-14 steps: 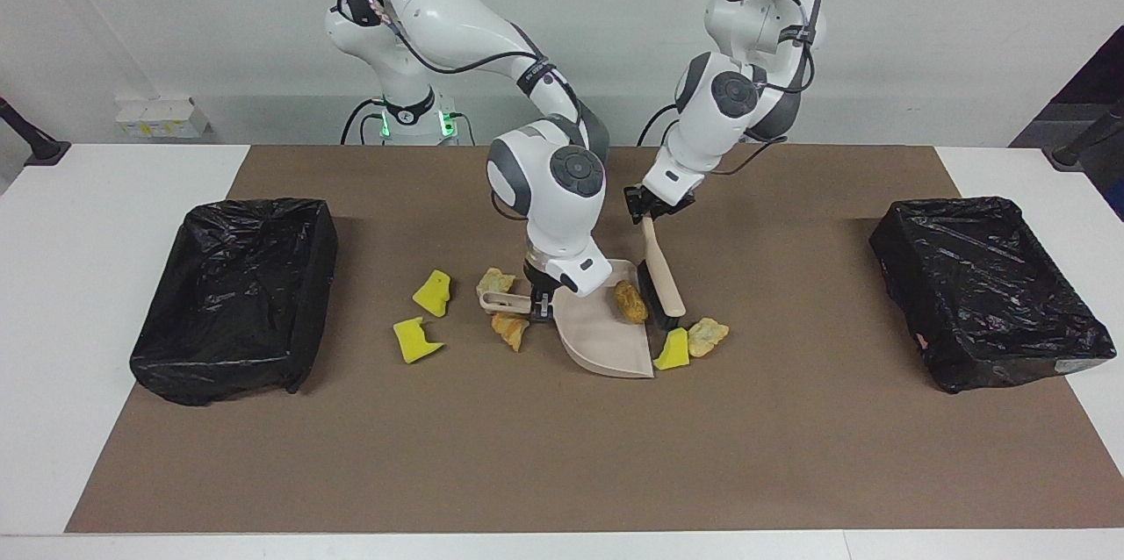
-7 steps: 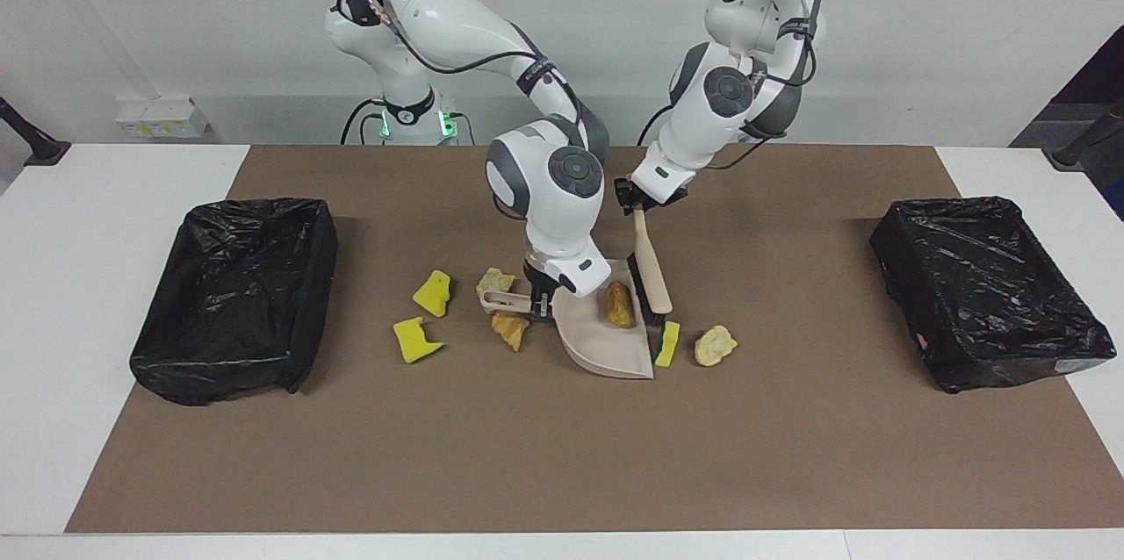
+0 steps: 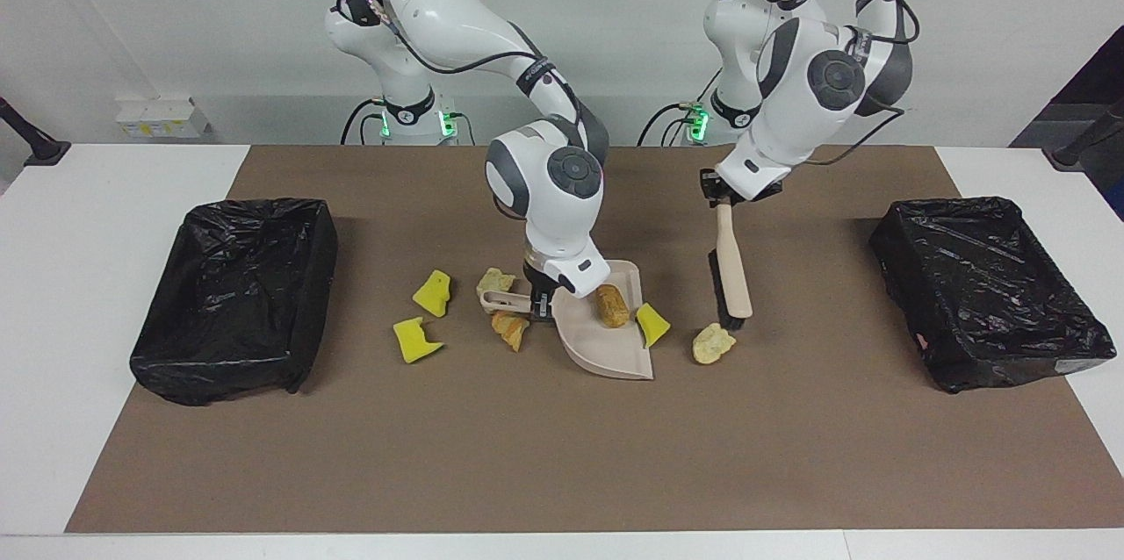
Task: Sweep and dump trash in bin
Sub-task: 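Sweep the trash pieces into the dustpan with the left gripper's brush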
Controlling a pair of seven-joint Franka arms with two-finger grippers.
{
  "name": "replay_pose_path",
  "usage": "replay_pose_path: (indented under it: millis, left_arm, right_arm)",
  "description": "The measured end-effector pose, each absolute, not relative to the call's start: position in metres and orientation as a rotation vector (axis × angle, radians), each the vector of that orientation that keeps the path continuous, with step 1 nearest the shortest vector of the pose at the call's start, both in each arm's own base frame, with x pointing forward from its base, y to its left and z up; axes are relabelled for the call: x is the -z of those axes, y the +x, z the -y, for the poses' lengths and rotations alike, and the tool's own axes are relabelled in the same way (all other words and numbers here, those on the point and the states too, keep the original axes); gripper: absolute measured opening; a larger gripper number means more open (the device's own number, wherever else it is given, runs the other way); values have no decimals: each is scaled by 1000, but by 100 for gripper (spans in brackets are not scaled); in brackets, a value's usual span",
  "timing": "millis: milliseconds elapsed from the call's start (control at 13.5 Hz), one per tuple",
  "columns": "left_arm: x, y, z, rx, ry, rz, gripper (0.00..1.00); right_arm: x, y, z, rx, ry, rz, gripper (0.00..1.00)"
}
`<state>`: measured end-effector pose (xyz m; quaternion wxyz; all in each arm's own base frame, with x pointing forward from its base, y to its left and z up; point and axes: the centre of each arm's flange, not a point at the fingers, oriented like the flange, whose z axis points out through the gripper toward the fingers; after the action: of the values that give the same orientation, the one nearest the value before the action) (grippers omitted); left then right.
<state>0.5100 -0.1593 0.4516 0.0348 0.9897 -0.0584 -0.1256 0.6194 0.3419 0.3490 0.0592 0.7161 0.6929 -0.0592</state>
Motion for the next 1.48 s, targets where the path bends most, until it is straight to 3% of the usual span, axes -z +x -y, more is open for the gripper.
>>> replay_pose_path:
  millis: [295,591,1256,1477]
  left_arm:
    - [-404,553,138,454,3086,249,26]
    - [-360,557,155,457,3050,276,26]
    - [-366,475,306,379,2967,316,26]
    - [-369,474,308,375,2968,306,26]
  right_arm:
    - [-349,620,-342,178,2170,-2098,32]
    - [-349,619,-341,178,2170,-2098,32]
    - [-349,619,-341,177,2170,-2098,32]
    - [-348,619,-340,176,2172,-2097,32]
